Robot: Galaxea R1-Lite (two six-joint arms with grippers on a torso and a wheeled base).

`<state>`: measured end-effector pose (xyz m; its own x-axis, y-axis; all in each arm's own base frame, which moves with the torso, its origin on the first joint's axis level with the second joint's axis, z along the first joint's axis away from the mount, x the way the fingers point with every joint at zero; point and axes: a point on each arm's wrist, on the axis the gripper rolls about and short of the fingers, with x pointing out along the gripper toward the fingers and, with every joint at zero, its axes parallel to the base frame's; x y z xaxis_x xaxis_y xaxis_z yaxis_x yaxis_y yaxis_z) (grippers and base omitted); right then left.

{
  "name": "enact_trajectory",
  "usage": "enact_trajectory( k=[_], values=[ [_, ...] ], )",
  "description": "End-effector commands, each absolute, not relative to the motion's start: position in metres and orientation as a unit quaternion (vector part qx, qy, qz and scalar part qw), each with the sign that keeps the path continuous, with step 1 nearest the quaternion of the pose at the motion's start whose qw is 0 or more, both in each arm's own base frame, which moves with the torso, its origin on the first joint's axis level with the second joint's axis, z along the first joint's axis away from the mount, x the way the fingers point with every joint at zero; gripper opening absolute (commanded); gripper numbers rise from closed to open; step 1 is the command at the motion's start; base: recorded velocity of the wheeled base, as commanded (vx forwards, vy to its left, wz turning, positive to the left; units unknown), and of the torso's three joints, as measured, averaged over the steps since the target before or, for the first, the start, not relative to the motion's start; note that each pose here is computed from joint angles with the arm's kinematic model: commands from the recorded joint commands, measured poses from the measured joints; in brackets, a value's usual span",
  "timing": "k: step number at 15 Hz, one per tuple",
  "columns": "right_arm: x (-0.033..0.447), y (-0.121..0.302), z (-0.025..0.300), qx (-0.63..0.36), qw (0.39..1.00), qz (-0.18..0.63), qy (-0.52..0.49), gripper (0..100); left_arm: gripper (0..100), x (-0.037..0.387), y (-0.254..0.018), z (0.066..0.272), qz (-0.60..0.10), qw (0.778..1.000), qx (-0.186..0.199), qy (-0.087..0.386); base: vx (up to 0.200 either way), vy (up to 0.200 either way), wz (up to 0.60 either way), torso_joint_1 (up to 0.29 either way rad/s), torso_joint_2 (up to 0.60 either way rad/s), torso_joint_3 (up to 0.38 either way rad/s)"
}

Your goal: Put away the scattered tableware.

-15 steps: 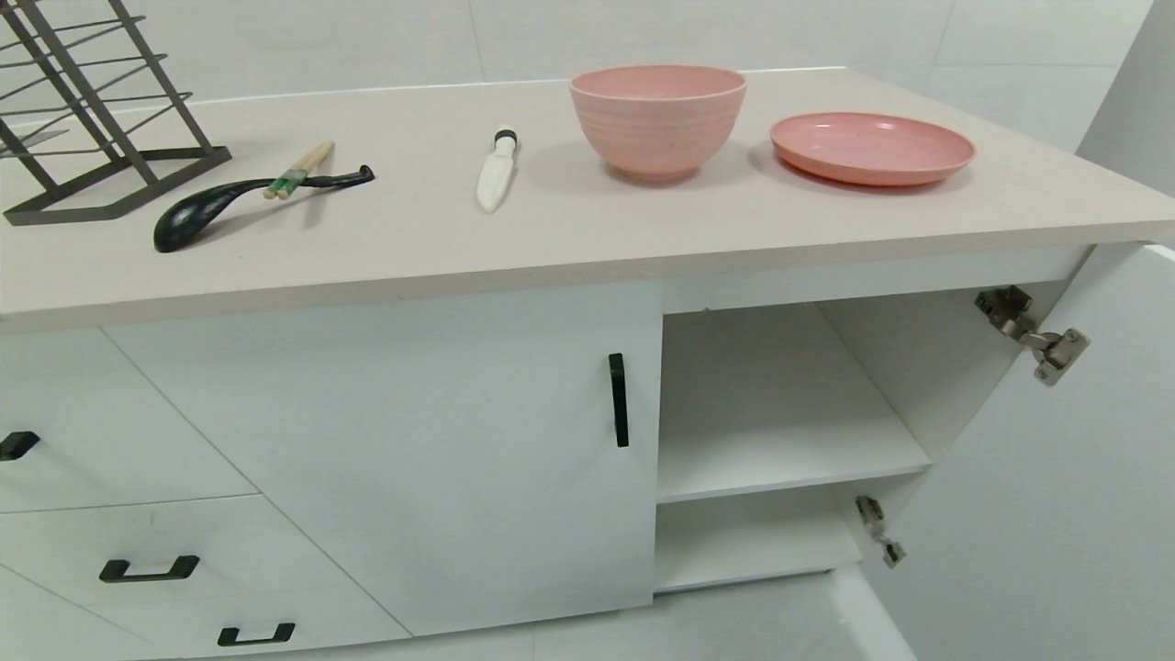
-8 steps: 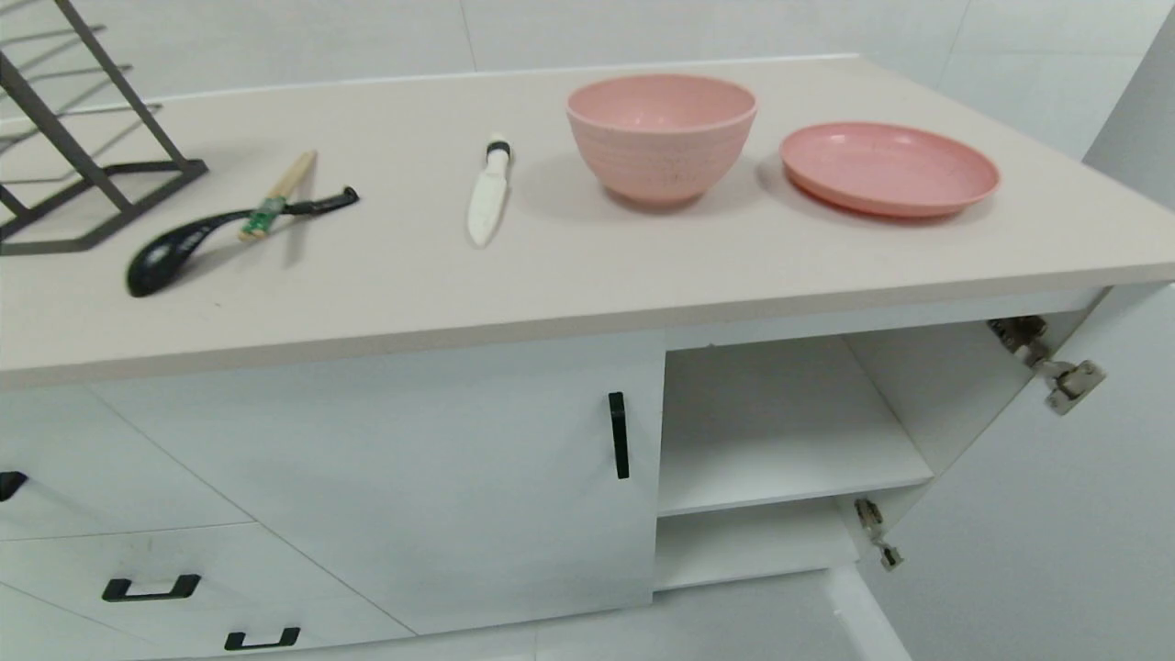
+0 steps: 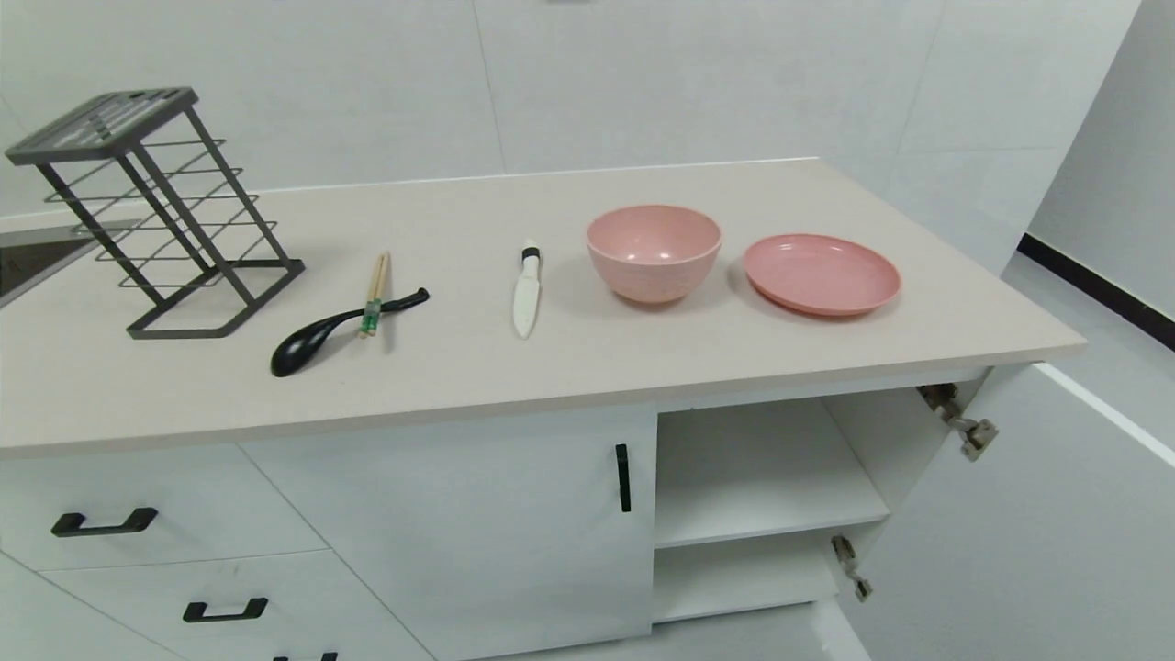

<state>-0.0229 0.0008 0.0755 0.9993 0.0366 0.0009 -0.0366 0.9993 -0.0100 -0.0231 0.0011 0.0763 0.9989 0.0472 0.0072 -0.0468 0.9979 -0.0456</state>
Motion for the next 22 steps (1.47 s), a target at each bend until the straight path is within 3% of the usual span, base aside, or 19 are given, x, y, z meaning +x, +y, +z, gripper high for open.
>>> enact_trajectory(
  k=[1,17,22],
  values=[
    [-0.0228,0.0008,0.0755,-0.005,1.0,0.018,0.0,100,100,-0.0229,0.001,0.0764,0.024,0.999,-0.023,-0.004,0.0,0.0,0.0,0.149,-0.5,-0.217],
    [-0.0228,0.0008,0.0755,-0.005,1.0,0.018,0.0,100,100,-0.0229,0.0011,0.0764,0.024,0.999,-0.023,-0.004,0.0,0.0,0.0,0.313,-0.53,-0.257],
    [-0.0228,0.0009,0.0755,-0.008,1.0,0.02,0.0,100,100,-0.0229,0.0011,0.0764,0.024,0.999,-0.023,-0.004,0.12,0.0,0.0,0.257,-0.52,-0.247]
  ],
)
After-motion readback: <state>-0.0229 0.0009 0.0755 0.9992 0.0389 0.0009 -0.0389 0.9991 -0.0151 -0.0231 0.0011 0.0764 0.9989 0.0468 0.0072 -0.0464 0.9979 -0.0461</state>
